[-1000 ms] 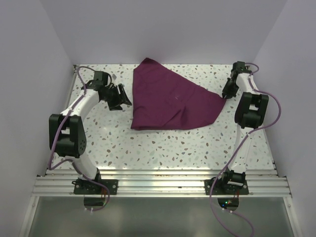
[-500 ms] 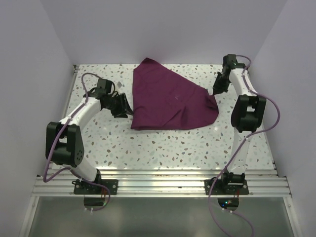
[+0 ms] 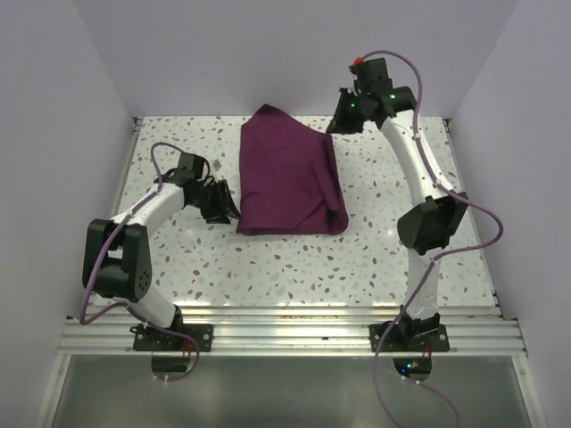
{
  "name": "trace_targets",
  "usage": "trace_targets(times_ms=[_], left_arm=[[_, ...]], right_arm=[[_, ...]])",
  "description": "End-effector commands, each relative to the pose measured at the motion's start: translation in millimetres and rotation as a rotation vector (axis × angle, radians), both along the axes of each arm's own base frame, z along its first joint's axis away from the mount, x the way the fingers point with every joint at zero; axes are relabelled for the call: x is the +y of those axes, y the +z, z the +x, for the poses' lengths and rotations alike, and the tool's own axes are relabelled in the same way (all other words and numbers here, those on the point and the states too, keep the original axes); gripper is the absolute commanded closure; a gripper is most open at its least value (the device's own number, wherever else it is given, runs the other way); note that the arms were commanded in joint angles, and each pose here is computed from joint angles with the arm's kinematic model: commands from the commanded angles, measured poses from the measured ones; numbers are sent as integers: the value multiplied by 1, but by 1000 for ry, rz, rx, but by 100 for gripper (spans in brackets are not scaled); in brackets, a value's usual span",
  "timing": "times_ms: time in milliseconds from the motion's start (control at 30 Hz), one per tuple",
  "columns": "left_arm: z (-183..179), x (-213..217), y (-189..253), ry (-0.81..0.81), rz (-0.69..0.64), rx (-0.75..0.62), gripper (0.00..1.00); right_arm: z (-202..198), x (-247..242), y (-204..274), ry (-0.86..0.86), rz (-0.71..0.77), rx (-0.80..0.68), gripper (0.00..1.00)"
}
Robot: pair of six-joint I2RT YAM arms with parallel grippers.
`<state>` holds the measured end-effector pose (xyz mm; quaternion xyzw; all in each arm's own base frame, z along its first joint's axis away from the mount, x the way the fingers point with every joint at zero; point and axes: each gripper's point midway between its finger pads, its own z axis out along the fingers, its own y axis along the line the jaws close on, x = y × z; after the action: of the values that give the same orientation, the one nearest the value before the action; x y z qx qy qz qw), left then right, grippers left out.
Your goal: Prepare the surgical pack
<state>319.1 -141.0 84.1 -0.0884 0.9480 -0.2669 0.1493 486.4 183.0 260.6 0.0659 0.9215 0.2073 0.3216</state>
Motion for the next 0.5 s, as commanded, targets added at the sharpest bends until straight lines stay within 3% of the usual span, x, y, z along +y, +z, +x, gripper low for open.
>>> trace_targets(times_ms=[0,100,200,333,467], left_arm=[[5,-2,-2,4,6,-45,54],[4,-3,-7,4,7,-39,54],[5,-4,-7,9,2,-35,54],[6,-8,0,10,-8,-45,53],[4,-8,2,7,-3,-44,53]], right_arm=[[-17,47,31,73,113,-32,100],[-20,76,35,119,160,-44,100],[-18,71,25,96,93,-32,100],[-6,26,-5,5,-5,3,100],[-1,-52,-52,-163,-71,87,100]])
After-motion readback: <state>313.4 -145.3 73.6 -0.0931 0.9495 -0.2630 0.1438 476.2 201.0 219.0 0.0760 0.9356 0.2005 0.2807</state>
